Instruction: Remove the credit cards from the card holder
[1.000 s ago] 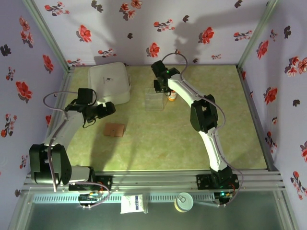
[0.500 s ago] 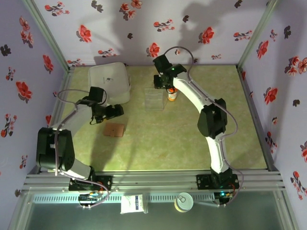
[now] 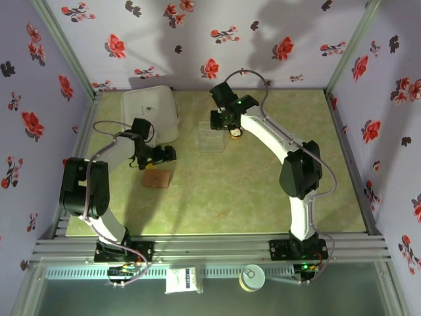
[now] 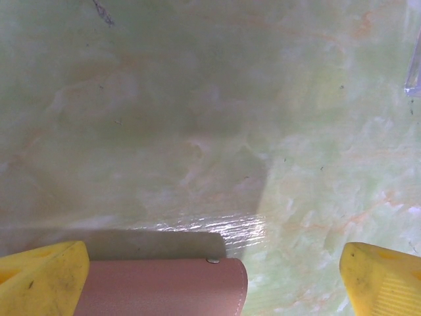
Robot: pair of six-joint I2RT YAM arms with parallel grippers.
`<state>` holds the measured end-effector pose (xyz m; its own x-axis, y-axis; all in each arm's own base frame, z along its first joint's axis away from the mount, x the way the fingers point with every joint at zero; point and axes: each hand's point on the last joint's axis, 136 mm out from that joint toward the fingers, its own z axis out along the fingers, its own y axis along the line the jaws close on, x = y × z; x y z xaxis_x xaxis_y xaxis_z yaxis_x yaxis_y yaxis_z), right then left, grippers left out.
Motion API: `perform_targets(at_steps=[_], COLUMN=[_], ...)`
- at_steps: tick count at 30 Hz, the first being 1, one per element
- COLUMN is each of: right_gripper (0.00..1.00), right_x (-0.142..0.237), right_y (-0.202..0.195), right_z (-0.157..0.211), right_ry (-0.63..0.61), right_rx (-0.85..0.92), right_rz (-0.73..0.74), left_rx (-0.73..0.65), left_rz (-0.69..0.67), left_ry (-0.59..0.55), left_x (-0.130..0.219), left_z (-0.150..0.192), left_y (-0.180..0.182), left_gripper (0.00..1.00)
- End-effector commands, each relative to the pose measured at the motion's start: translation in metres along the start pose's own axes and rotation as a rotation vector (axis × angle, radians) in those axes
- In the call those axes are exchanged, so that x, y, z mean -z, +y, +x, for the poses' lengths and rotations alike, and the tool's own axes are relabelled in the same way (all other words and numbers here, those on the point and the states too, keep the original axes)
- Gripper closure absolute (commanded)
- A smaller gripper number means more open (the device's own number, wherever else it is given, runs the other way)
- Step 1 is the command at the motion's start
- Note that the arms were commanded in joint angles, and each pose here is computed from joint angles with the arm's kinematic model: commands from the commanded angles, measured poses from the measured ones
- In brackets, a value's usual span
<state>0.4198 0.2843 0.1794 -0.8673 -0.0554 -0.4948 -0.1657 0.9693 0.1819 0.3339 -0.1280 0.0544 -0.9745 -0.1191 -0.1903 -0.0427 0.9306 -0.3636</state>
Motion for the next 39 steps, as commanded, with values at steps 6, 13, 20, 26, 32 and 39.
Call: perform_targets(at_steps=[6, 13, 20, 26, 32, 39], right_gripper=[0.59, 0.57, 0.56, 0.56, 0.55, 0.55], right_x=[0.035, 0.043, 0.050, 0.053, 0.057, 0.058], right_y=[-0.005, -0.004, -0.008, -0.011, -0.015, -0.021], right_z=[-0.006, -0.001, 0.002, 0.004, 0.006, 0.007], right_ry=[-0.070, -0.066, -0.072, -0.072, -0.075, -0.083], right_rx=[-0.020, -0.016, -0.007, 0.007, 0.009, 0.017], right_rz=[-0.013, -0.032, -0.028, -0.013, -0.003, 0.020], left_rx=[0.047, 0.031, -0.030, -0.072, -0.071, -0.085], left_rz=[-0.048, -0.097, -0.233, -0.337, -0.378, -0.422], left_ry=[0.081, 0.138, 0.166, 0.159, 0.164, 0.175], left_x=[0.001, 0.001, -0.002, -0.005, -0.015, -0.022], left_z=[0.044, 0.080, 0.106, 0.101, 0.097, 0.096], left_y=[0.016, 0.011, 0.002, -0.003, -0.005, -0.002], left_gripper=[0.00, 0.00, 0.01, 0.02, 0.06, 0.13])
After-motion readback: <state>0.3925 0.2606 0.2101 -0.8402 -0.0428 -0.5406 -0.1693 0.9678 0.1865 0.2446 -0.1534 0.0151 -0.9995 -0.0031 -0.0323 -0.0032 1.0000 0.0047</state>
